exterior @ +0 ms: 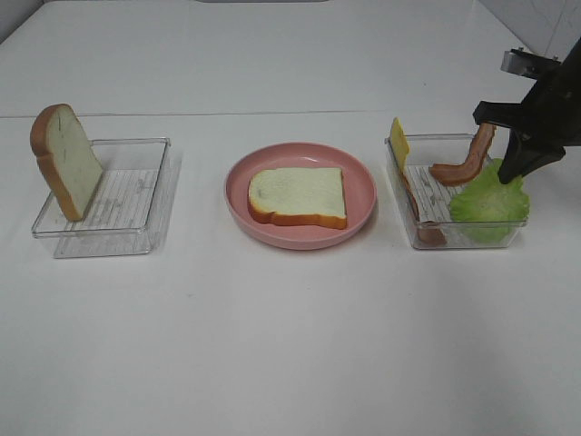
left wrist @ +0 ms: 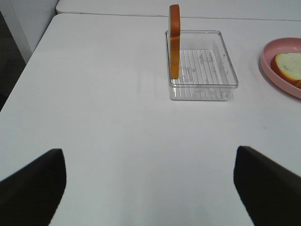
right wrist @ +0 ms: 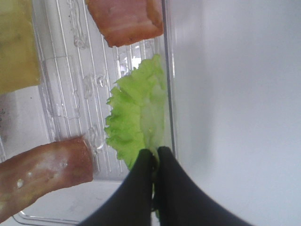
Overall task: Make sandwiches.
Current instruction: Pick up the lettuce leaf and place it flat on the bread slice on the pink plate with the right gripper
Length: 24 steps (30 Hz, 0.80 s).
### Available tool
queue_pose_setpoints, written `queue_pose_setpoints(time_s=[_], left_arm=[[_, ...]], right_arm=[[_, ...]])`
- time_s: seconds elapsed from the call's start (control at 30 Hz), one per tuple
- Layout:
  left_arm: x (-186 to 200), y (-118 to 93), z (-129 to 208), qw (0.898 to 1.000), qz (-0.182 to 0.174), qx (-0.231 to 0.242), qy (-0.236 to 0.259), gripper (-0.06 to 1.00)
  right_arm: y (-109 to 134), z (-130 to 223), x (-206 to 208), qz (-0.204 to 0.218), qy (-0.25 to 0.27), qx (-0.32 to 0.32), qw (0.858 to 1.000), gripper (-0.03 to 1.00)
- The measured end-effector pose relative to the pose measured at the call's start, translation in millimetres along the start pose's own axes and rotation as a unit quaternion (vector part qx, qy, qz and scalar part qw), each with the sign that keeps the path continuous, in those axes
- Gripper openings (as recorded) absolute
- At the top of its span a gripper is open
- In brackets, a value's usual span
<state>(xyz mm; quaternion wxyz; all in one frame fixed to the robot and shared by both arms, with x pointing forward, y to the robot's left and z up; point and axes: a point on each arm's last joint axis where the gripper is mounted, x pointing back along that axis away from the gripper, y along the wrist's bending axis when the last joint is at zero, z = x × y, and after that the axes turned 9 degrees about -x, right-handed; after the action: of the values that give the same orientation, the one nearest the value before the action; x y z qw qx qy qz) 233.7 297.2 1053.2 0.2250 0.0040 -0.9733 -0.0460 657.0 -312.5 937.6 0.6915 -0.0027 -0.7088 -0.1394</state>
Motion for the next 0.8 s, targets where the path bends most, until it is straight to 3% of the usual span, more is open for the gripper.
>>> queue_pose_setpoints(time_s=[0.37,0.63,0.73,0.8], left_arm=[[0.0,0.0,0.0,1.0,0.0,0.0,0.0,0.88],[0.0,0.0,0.0,1.0,0.0,0.0,0.0,0.88],[0.0,0.0,0.0,1.0,0.0,0.0,0.0,0.88],[0.0,0.0,0.0,1.0,0.0,0.0,0.0,0.88]], right_arm=[[7.7,-0.9,31.7,-0.004,0.024,-0.006,1.0,0.01],[17.3,20.1,103.3,-0.003,-0.039,0.002,0.999,0.01],[18.4,23.1,110.7,-0.004,-0.047,0.004,0.999,0.01],[22.8,37.1,142.6,-0.009,-0.086,0.012,0.996,0.01]])
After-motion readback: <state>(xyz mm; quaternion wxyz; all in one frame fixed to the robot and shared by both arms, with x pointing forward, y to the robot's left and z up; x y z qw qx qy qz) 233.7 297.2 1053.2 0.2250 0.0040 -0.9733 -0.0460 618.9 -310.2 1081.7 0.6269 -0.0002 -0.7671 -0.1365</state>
